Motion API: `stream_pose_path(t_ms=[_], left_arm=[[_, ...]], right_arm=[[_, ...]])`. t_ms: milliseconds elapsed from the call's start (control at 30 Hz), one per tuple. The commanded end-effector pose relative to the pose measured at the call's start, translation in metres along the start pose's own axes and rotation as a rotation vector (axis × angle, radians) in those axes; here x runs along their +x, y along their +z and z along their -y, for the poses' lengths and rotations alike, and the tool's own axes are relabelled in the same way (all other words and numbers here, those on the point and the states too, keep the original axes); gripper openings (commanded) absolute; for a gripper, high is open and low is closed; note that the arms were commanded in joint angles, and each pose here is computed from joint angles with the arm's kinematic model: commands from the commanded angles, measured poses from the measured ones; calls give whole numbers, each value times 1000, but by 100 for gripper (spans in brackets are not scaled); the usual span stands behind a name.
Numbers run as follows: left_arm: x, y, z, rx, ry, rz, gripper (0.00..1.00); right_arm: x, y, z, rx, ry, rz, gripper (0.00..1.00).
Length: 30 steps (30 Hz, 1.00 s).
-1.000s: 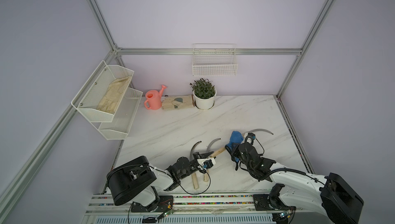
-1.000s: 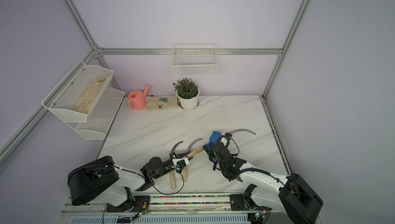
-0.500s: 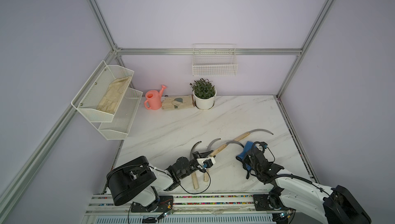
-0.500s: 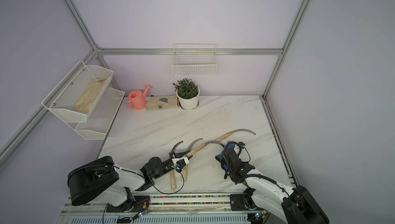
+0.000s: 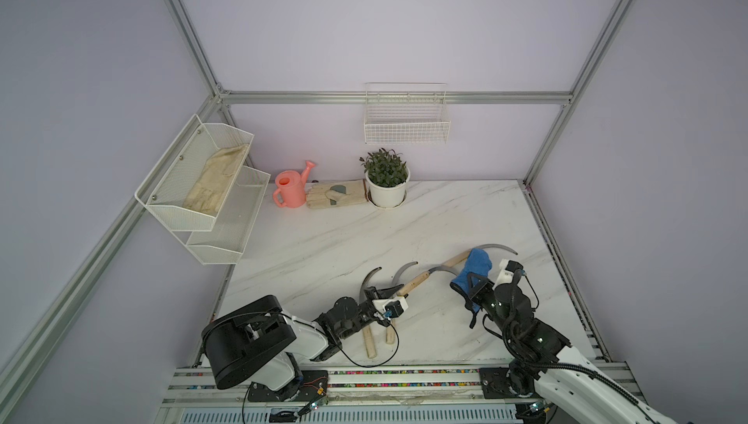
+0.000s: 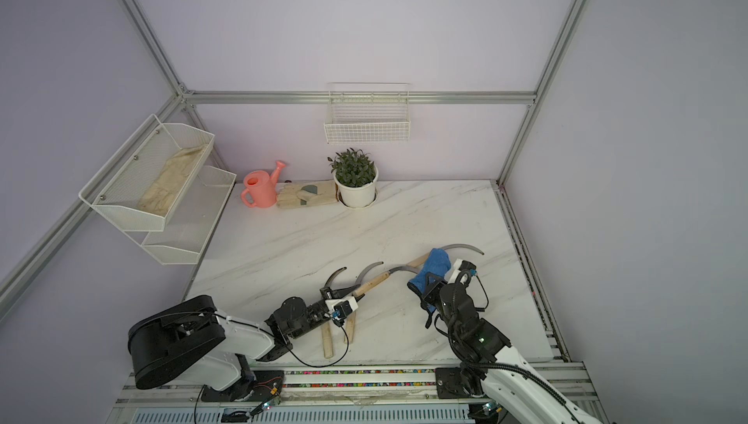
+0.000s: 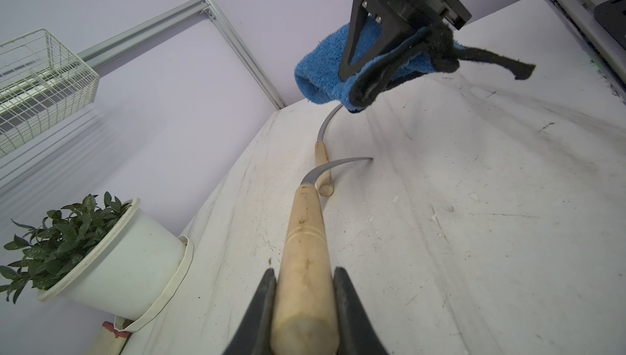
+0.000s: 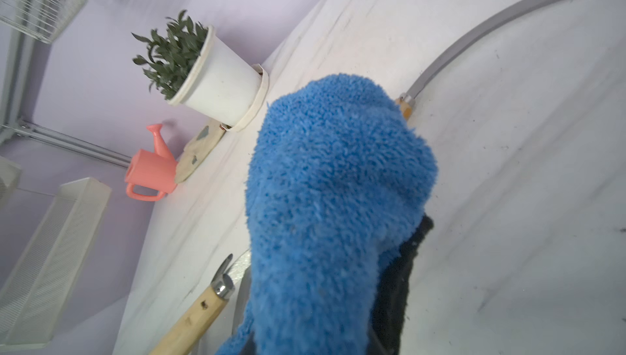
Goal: Wipe small sickles with rags
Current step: Wipe the small sickle.
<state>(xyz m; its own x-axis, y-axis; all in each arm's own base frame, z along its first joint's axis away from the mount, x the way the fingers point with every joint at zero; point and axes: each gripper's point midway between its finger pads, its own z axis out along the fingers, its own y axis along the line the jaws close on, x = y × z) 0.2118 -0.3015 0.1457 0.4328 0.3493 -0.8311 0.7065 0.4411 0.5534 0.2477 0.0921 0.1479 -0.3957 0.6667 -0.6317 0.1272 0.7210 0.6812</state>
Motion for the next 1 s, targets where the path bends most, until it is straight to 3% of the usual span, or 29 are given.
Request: stream_pose_path(t_ms=[0, 267, 367, 600, 800, 967], left_arm=[[-15, -6, -8, -36, 25, 66, 0], [-18, -6, 8, 42, 50, 98, 0], [-18, -6, 7, 35, 52, 93, 0], [-17, -6, 7, 34, 56, 90, 0], [-16, -5, 5, 20, 54, 80, 0], [-16, -6, 5, 18, 51, 79, 0]], right_arm=[[-5, -1, -7, -13, -12, 8, 0], [42, 54, -58, -128, -116, -231, 0], [55, 62, -79, -171, -157, -263, 0], [69, 57, -104, -215, -218, -267, 0], [52, 44, -88, -172, -176, -192, 0], [21, 30, -56, -52, -129, -93, 0]])
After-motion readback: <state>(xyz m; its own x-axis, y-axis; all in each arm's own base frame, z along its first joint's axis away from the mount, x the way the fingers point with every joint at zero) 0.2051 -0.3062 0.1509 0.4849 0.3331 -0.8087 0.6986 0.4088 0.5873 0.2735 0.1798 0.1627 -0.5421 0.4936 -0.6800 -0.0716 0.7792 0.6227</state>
